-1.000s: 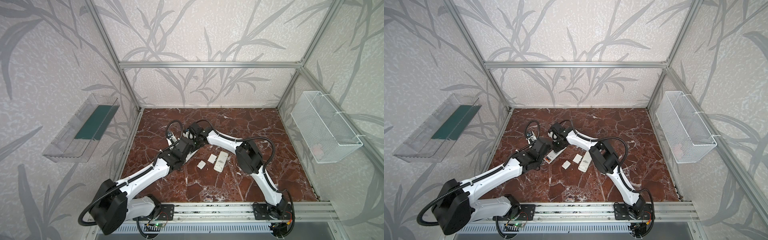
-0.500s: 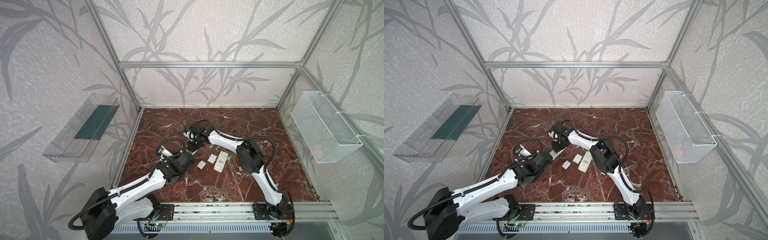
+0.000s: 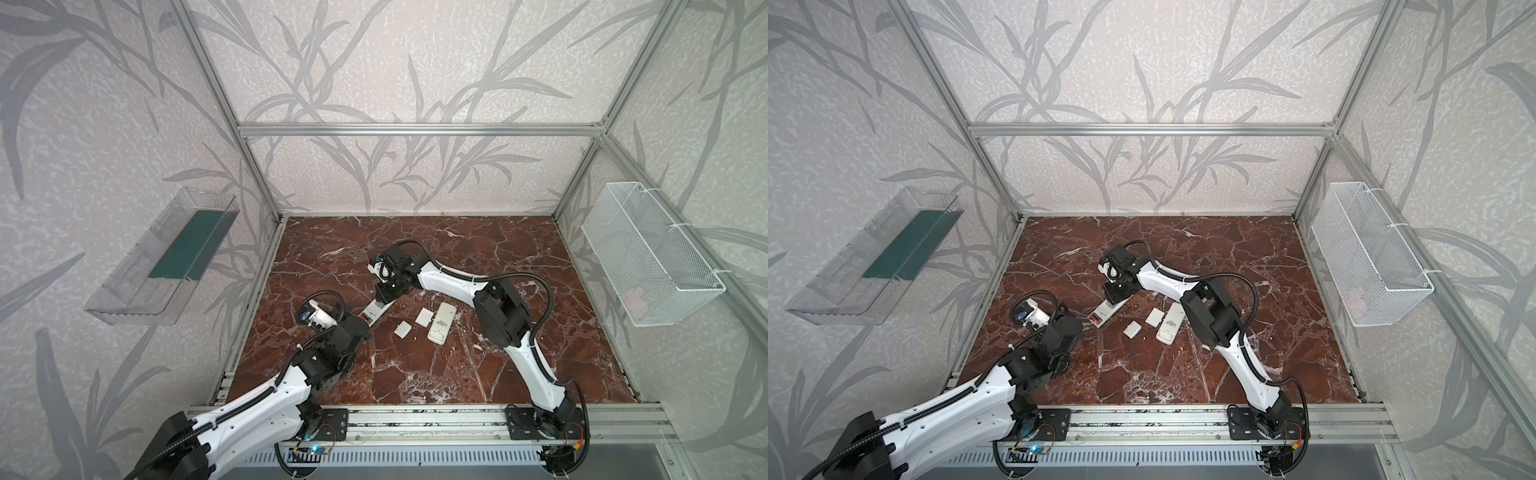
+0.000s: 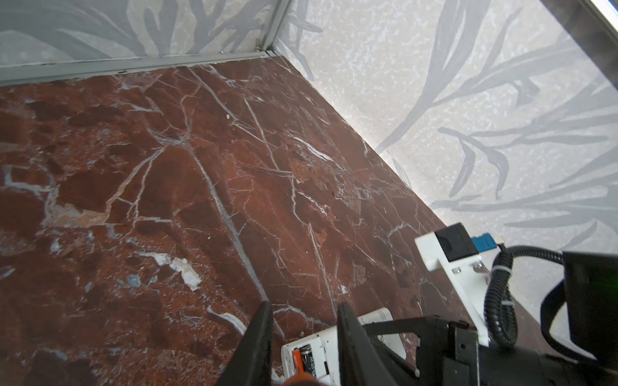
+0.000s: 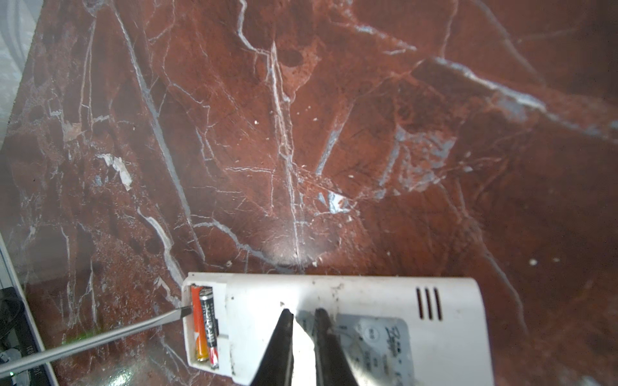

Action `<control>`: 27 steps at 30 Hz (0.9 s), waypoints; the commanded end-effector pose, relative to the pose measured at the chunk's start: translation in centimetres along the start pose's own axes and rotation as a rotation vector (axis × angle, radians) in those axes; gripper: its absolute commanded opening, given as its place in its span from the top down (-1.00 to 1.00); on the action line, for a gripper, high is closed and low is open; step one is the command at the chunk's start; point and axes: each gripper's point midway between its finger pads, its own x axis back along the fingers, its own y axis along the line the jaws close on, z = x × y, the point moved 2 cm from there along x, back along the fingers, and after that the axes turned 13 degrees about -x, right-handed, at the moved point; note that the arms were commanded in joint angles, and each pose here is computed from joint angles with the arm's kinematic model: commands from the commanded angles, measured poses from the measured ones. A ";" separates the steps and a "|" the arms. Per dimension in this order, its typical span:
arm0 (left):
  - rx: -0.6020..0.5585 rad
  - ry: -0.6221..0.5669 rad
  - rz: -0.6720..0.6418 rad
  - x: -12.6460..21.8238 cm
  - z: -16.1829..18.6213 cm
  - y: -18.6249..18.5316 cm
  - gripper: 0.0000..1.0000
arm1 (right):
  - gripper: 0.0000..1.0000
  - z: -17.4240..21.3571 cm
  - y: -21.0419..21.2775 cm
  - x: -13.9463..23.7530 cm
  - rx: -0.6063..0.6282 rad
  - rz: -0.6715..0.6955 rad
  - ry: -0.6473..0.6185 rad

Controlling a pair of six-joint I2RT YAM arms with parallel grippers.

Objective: Unload the batteries from the remote control

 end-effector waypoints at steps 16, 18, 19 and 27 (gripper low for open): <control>-0.349 0.225 0.361 -4.4 -1.7 -2.1 1.00 | 0.28 4.3 -1.8 4.6 -0.126 0.092 0.001; -0.347 0.239 0.390 -5.0 -1.6 -2.3 1.00 | 0.31 5.2 -2.6 3.9 -0.150 0.104 0.015; -0.343 0.244 0.403 -5.2 -1.6 -2.4 1.00 | 0.32 5.6 -3.0 3.6 -0.158 0.112 0.023; -0.308 0.228 0.526 -4.0 -2.1 -4.0 1.00 | 0.37 4.8 -3.7 0.6 -0.181 0.113 0.028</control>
